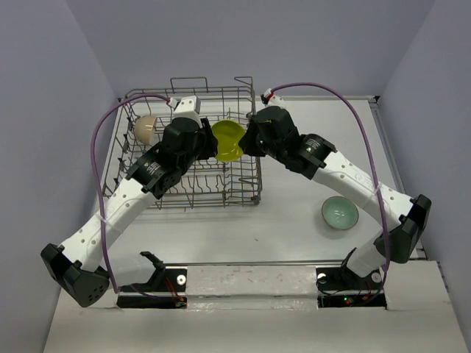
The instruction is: Load the bowls into the dish rack
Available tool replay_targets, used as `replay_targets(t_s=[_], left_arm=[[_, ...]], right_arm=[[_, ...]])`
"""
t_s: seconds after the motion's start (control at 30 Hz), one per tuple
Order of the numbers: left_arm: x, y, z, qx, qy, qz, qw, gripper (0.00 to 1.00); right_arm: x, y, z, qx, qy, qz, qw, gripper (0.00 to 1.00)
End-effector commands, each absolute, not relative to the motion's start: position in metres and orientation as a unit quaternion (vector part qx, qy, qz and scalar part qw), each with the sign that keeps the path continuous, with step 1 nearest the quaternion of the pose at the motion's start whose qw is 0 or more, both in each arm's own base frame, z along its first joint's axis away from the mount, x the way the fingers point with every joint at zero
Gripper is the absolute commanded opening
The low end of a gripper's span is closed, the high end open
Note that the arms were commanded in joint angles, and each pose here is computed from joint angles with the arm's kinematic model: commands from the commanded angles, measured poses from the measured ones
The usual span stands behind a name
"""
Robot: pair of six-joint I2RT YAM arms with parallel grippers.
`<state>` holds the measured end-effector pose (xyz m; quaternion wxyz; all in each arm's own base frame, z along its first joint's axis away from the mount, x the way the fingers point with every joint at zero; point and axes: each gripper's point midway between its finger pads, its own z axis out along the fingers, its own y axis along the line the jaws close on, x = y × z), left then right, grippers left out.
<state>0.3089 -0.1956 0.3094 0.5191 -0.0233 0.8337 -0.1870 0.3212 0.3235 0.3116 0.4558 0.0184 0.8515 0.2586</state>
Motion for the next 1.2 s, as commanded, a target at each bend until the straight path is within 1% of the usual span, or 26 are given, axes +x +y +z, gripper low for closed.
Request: replay_targets(t_s=[0.0,0.03,0.1,0.13,0.17,0.2,0.23,0.27,0.3,0.37,0.43,0.5,0.57,0.67,0.77,0.87,0.97,1.0,1.1,1.17], left_arm=[[0.307,-0.190,0.316,-0.032,0.826,-0.186,0.531,0.43],[0.308,-0.189,0.316,-0.032,0.826,-0.184,0.531,0.37],[0.307,-0.189,0.314,-0.032,0.829,-0.179,0.529,0.28],[0.309,-0.187,0.314,-0.035,0.829,-0.175,0.531,0.21],[0.308,-0.186,0.313,-0.036,0.830,-0.171,0.530,0.08],[0.308,-0.185,0.313,-0.037,0.830,-0.169,0.530,0.02],[0.308,-0.183,0.312,-0.040,0.830,-0.165,0.531,0.00],[0.308,-0.181,0.312,-0.042,0.830,-0.161,0.532,0.00],[0.307,-0.177,0.313,-0.046,0.828,-0.156,0.537,0.00],[0.306,-0.173,0.316,-0.053,0.825,-0.150,0.543,0.00],[0.306,-0.161,0.328,-0.073,0.813,-0.137,0.560,0.00],[0.305,-0.158,0.329,-0.077,0.813,-0.132,0.562,0.00],[0.304,-0.150,0.339,-0.089,0.804,-0.125,0.574,0.00],[0.303,-0.137,0.349,-0.107,0.796,-0.106,0.586,0.00],[0.304,-0.118,0.350,-0.127,0.791,-0.059,0.596,0.00],[0.306,-0.095,0.341,-0.146,0.790,0.015,0.595,0.00],[0.310,-0.071,0.328,-0.161,0.783,0.112,0.590,0.00],[0.311,-0.072,0.324,-0.155,0.786,0.118,0.586,0.00],[0.311,-0.057,0.315,-0.157,0.778,0.191,0.577,0.00],[0.312,-0.054,0.308,-0.149,0.778,0.219,0.569,0.00]], right_arm=[[0.322,0.337,0.343,0.014,0.829,0.283,0.482,0.01],[0.318,0.341,0.342,0.009,0.830,0.284,0.480,0.01],[0.320,0.341,0.343,0.008,0.829,0.281,0.483,0.01],[0.317,0.343,0.342,0.005,0.830,0.281,0.482,0.01],[0.318,0.342,0.339,0.004,0.832,0.275,0.482,0.01],[0.318,0.341,0.338,0.004,0.833,0.272,0.482,0.02],[0.318,0.340,0.337,0.004,0.833,0.270,0.482,0.05],[0.318,0.340,0.336,0.002,0.835,0.268,0.481,0.08],[0.318,0.340,0.335,0.000,0.835,0.267,0.481,0.18],[0.317,0.340,0.334,-0.004,0.836,0.267,0.479,0.26],[0.316,0.338,0.336,-0.009,0.836,0.263,0.482,0.44],[0.315,0.336,0.337,-0.011,0.836,0.259,0.483,0.48],[0.315,0.330,0.341,-0.009,0.835,0.252,0.490,0.52],[0.313,0.322,0.347,-0.006,0.833,0.246,0.495,0.52],[0.308,0.310,0.352,0.001,0.831,0.240,0.503,0.53],[0.303,0.294,0.351,0.007,0.830,0.226,0.509,0.54],[0.300,0.276,0.344,0.012,0.835,0.195,0.514,0.56],[0.299,0.272,0.342,0.014,0.837,0.188,0.514,0.56],[0.294,0.258,0.336,0.018,0.839,0.170,0.516,0.57],[0.291,0.251,0.333,0.020,0.841,0.163,0.516,0.57]])
